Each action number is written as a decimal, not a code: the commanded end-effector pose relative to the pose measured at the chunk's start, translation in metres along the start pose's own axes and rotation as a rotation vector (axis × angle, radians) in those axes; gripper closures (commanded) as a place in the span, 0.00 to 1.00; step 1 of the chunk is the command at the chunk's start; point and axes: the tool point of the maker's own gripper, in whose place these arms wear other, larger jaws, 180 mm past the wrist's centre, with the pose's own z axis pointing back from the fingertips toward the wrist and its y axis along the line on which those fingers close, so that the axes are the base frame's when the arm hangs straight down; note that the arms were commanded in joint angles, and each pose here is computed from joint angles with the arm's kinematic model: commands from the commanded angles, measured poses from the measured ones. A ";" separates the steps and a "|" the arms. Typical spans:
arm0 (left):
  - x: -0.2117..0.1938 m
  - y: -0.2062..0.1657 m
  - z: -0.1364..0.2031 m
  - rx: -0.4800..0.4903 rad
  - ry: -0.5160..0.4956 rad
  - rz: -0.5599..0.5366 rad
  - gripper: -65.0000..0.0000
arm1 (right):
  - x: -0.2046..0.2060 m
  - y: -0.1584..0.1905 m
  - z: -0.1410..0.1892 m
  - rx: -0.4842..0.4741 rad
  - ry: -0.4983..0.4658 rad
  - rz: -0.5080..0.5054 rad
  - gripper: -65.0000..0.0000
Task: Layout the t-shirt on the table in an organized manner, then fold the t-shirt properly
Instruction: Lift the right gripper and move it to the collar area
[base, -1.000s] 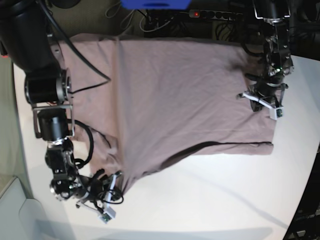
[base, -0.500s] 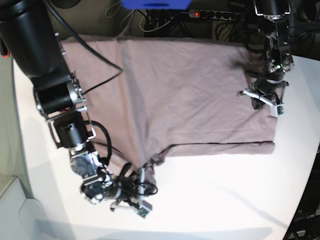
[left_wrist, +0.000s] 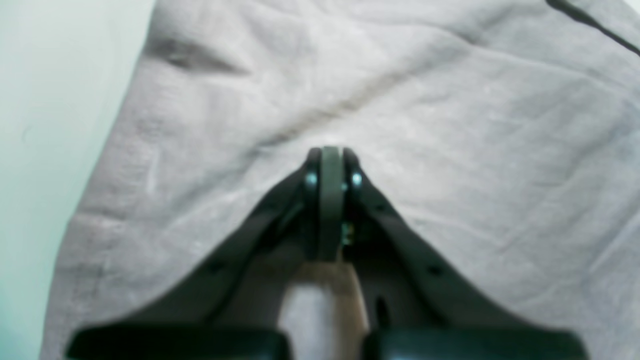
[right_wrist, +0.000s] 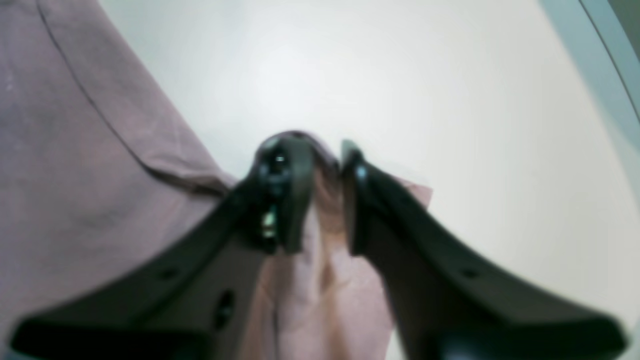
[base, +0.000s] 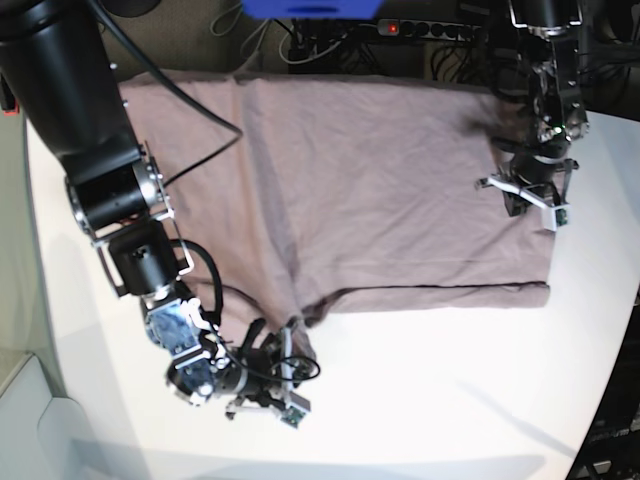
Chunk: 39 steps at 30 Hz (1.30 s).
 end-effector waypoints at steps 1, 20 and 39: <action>-0.049 0.016 0.008 0.060 0.197 -0.027 1.00 | 0.028 -0.016 0.009 -0.028 -0.055 0.017 0.63; 0.012 -0.008 0.020 0.012 0.039 -0.078 1.00 | -0.015 0.083 0.052 -0.038 -0.060 0.105 0.38; 0.042 0.014 0.046 0.062 -0.053 -0.091 1.00 | -0.002 0.137 0.007 0.108 -0.059 -0.008 0.38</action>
